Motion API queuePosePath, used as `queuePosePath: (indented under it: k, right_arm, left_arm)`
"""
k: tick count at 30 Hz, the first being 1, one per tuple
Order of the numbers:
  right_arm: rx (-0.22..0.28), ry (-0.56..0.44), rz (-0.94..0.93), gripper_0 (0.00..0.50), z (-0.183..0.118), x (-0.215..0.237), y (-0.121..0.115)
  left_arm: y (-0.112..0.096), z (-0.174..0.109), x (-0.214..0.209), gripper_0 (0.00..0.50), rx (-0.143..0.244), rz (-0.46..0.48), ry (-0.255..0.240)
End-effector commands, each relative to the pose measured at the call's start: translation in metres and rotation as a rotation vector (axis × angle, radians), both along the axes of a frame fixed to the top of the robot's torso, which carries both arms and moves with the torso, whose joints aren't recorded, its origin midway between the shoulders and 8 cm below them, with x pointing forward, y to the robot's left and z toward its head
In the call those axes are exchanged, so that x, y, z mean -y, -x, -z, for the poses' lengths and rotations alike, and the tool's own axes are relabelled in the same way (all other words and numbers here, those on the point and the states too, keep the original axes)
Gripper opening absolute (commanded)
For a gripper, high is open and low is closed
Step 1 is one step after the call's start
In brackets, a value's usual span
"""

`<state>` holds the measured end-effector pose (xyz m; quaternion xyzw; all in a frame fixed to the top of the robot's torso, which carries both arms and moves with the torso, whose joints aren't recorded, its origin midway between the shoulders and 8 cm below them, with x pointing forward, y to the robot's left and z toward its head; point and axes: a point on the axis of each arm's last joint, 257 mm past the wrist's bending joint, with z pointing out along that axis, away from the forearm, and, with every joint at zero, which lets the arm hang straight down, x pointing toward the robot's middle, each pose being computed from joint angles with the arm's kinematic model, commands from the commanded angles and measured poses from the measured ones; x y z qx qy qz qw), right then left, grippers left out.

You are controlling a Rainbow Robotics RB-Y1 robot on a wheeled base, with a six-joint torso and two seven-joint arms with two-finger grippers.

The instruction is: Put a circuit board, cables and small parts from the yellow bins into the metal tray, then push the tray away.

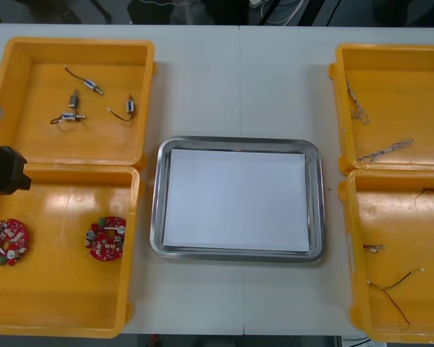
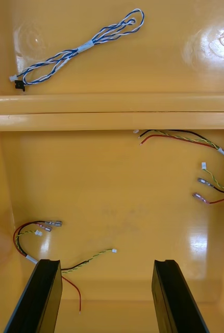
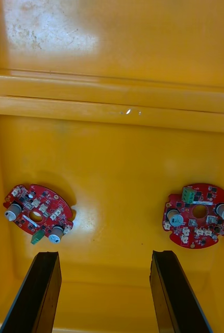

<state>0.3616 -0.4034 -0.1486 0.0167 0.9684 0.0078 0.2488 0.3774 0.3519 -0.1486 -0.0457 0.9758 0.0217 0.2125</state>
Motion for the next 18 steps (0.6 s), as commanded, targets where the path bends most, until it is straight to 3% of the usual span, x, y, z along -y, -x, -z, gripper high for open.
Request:
queuePosePath:
  k: [1, 18]
  right_arm:
    - [0.003, -0.024, 0.035, 0.5, -0.0001, 0.0033, 0.0041]
    - [0.003, -0.024, 0.035, 0.5, -0.0001, 0.0033, 0.0041]
  left_arm:
    - [0.003, -0.0134, -0.0165, 0.5, 0.018, 0.048, -0.077]
    - [0.003, -0.0134, -0.0165, 0.5, 0.018, 0.048, -0.077]
